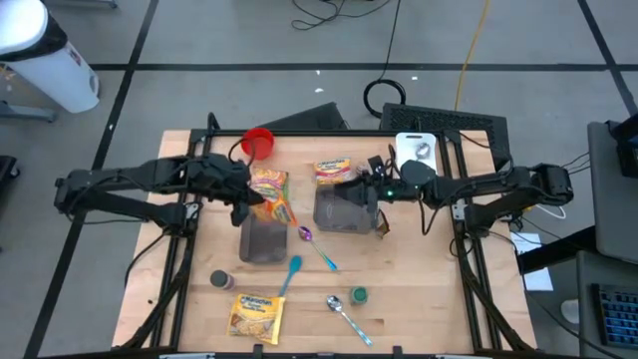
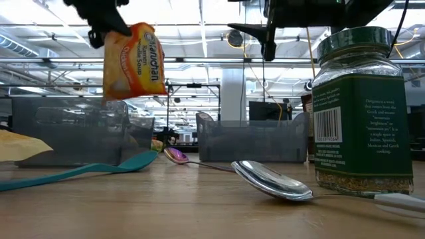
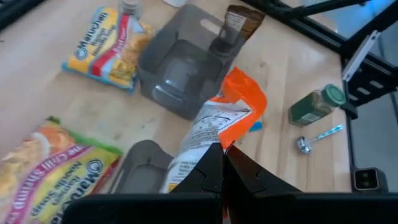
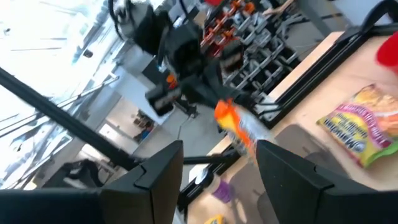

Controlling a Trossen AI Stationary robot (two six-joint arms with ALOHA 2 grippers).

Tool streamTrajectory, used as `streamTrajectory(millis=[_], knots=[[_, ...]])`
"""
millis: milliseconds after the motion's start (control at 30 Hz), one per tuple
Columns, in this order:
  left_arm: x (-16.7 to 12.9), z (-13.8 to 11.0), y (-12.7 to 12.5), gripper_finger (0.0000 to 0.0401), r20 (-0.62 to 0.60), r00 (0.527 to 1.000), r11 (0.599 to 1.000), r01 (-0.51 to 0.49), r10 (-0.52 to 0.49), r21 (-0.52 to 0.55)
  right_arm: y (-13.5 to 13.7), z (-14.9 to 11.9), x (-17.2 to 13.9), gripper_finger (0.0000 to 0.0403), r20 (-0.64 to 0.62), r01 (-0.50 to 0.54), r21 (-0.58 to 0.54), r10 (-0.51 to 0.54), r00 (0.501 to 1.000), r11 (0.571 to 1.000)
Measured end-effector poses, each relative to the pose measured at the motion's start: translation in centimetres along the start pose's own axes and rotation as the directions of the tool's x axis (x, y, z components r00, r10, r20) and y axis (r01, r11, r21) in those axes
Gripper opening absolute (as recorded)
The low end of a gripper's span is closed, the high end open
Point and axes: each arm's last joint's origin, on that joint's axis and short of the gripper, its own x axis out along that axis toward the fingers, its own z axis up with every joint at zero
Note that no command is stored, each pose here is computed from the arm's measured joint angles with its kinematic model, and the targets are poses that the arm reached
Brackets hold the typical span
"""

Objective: Pick & Place Food Item
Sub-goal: Put the orange noodle pack into the left black bin

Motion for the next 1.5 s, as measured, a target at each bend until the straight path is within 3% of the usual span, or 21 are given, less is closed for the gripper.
streamTrajectory(millis=[267,533,1333,1500], knots=[[-1.2,-2.7,1.7,0.0001,0.014,1.0,1.0,0.011,-0.011,-0.016,-0.6,0.7,-0.1,0.0196,0.06,0.055,-0.005,-0.054,0.997,0.998],[-2.8,-3.7,2.6,0.0001,0.001,0.999,0.998,-0.035,0.036,-0.046,-1.0,1.1,-0.2,0.0196,0.125,0.119,-0.048,-0.113,0.986,0.992],[2.6,-2.2,4.7,0.0,-0.135,0.98,0.986,-0.157,0.148,-0.06,-4.1,4.5,-1.2,0.0196,0.228,0.266,-0.167,-0.225,0.947,0.949],[3.9,-2.2,5.1,0.0,-0.182,0.971,0.983,-0.172,0.158,-0.065,-4.9,5.3,-1.6,0.0196,0.191,0.23,-0.188,-0.194,0.962,0.955]])
